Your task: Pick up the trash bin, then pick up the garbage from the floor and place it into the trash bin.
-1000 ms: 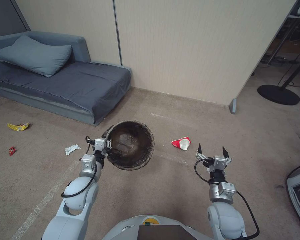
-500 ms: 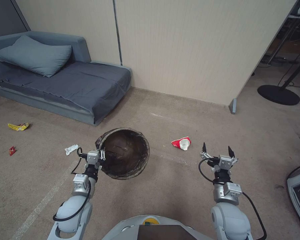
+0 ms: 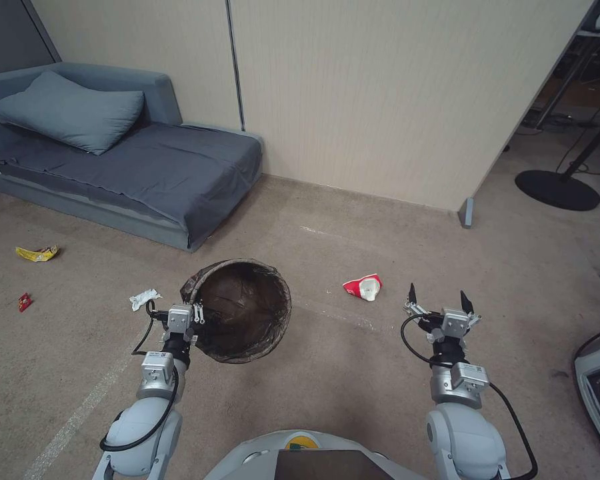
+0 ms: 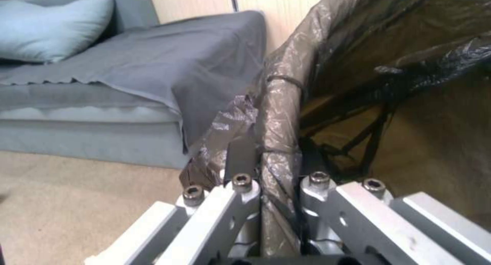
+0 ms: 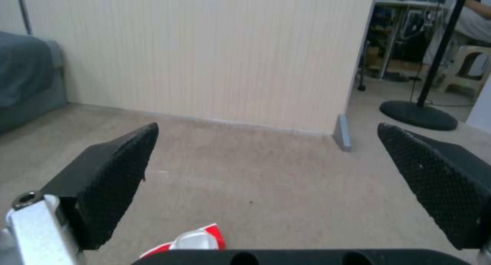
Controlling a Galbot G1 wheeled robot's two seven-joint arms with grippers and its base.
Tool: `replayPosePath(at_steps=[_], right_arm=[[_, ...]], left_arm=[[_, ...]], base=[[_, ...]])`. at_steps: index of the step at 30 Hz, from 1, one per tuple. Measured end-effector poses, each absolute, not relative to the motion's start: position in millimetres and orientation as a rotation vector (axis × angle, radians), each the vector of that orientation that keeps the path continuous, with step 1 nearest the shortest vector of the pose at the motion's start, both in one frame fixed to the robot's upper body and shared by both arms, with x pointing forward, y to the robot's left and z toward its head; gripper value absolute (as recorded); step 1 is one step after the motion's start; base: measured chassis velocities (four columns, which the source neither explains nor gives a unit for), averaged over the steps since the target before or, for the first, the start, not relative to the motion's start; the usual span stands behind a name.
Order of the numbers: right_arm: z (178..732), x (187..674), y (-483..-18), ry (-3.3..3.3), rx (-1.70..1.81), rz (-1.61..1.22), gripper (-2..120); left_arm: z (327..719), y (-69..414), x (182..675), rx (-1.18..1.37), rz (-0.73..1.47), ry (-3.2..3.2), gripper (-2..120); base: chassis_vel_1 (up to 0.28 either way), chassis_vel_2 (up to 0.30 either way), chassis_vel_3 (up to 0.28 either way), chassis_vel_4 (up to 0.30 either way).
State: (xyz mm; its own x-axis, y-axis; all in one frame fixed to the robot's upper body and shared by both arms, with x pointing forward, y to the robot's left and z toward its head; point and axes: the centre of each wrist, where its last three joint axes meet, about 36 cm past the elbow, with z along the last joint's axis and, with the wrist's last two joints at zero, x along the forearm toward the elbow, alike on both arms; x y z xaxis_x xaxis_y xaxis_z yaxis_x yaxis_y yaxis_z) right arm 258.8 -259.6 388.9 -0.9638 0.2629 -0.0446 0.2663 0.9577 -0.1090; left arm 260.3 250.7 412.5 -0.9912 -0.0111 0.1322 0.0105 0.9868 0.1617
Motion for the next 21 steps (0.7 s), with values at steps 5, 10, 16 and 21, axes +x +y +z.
replayPosePath(at_steps=[5, 10, 16, 21], right_arm=[[389.6, 258.3, -259.4, 3.078, 0.415, -0.178, 100], [389.3, 257.3, -258.2, 3.079, 0.409, -0.177, 100], [389.6, 256.0, -257.4, 3.077, 0.404, -0.180, 100], [390.3, 254.8, -257.4, 3.075, 0.404, -0.182, 100]], left_arm=[[413.1, 249.1, 261.2, -0.008, -0.231, -2.987, 3], [413.7, 251.1, 262.2, -0.006, -0.223, -2.989, 3], [412.6, 253.4, 262.7, 0.000, -0.217, -2.986, 3], [411.9, 252.0, 263.2, -0.008, -0.211, -2.987, 3]], base=[[-0.058, 0.053, 0.051, -0.039], [-0.095, 0.092, 0.096, -0.096], [-0.094, 0.118, 0.099, -0.094], [-0.082, 0.095, 0.088, -0.080]])
